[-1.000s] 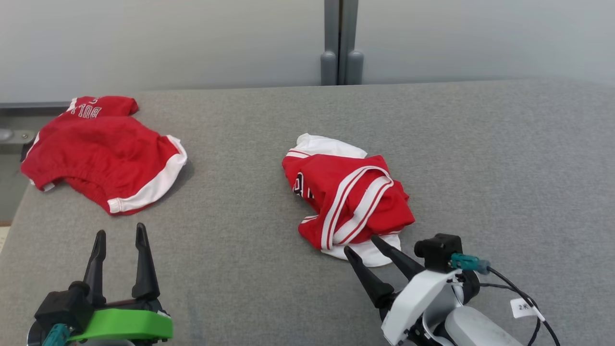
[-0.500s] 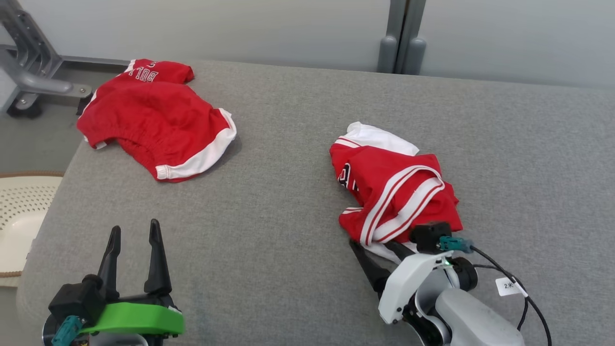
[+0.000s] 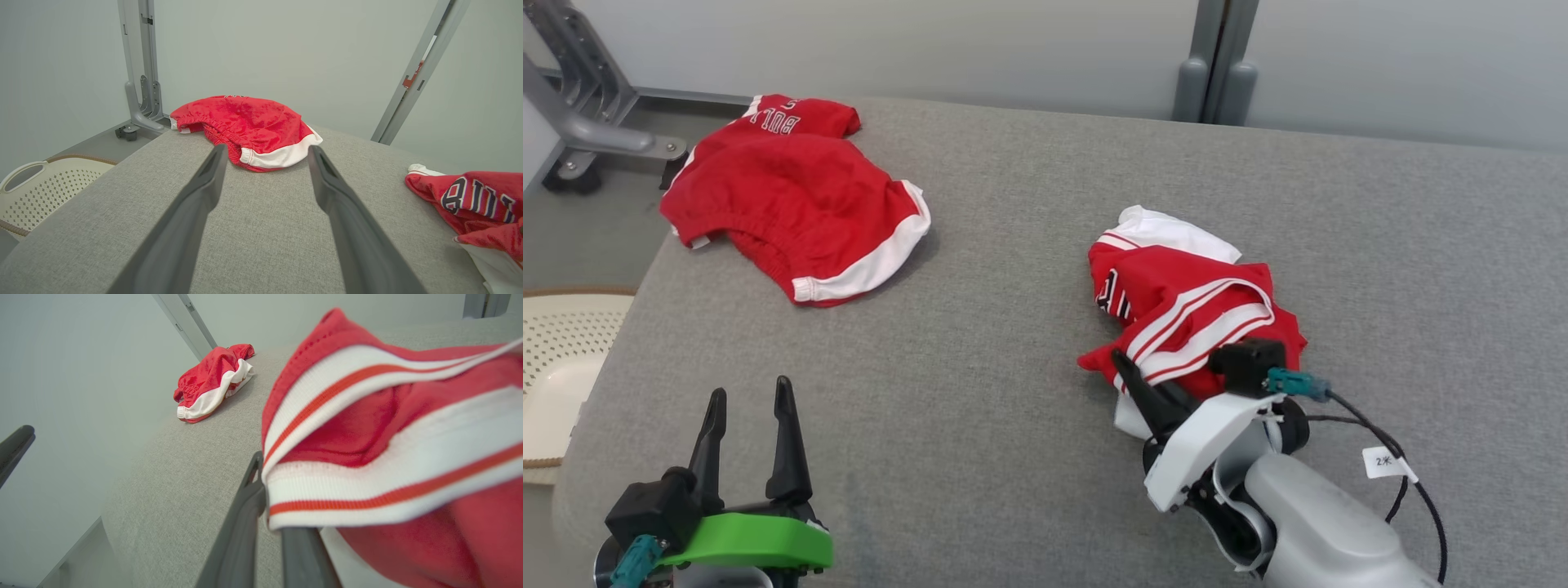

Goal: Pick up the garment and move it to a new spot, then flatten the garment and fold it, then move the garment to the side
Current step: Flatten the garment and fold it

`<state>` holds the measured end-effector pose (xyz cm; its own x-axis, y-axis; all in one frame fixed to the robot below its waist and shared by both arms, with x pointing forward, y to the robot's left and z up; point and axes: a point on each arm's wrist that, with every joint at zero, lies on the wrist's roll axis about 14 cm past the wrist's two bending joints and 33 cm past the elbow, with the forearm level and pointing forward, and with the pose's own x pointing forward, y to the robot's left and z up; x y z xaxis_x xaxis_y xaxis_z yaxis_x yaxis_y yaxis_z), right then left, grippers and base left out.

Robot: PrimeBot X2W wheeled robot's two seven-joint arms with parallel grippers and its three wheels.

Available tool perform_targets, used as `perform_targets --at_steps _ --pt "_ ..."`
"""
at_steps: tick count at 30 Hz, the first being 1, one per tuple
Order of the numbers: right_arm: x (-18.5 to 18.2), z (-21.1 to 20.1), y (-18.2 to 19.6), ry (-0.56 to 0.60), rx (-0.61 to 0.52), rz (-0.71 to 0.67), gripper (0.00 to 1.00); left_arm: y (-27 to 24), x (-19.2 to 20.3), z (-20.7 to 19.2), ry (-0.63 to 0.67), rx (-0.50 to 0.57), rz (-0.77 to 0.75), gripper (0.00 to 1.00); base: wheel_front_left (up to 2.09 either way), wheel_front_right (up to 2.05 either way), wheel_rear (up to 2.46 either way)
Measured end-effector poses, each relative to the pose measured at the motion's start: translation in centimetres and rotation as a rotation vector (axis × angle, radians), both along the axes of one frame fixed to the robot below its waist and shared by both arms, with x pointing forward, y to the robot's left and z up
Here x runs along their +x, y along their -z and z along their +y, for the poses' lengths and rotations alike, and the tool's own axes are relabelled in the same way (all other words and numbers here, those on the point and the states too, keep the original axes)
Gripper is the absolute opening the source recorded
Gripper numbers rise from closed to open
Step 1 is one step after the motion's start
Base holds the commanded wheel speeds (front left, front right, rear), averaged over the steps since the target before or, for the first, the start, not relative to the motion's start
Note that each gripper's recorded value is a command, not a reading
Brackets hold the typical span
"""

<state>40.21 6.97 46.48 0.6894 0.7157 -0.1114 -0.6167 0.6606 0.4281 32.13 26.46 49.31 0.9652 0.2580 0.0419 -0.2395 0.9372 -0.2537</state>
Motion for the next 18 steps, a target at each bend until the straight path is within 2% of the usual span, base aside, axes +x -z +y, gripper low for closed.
perform_targets --at_steps 2,10,13,18 --pt "0.7 -1.1 -1.3 0.019 0.020 -0.032 0.00 0.0 0.3 -0.3 0.012 0.001 -0.001 1.00 0.00 0.00 0.00" --pt "5.4 -13.2 -6.5 0.235 -0.064 -0.197 0.00 -0.1 2.0 -3.0 0.105 -0.003 -0.009 1.00 0.00 0.00 0.00" --pt "5.5 -17.9 -6.8 0.316 -0.121 -0.194 0.00 -0.1 2.9 -4.5 0.154 -0.004 -0.013 1.00 0.00 0.00 0.00" --pt "4.9 -22.5 -6.3 0.414 -0.113 -0.118 0.00 -0.1 4.4 -6.6 0.222 -0.002 -0.012 1.00 0.00 0.00 0.00"
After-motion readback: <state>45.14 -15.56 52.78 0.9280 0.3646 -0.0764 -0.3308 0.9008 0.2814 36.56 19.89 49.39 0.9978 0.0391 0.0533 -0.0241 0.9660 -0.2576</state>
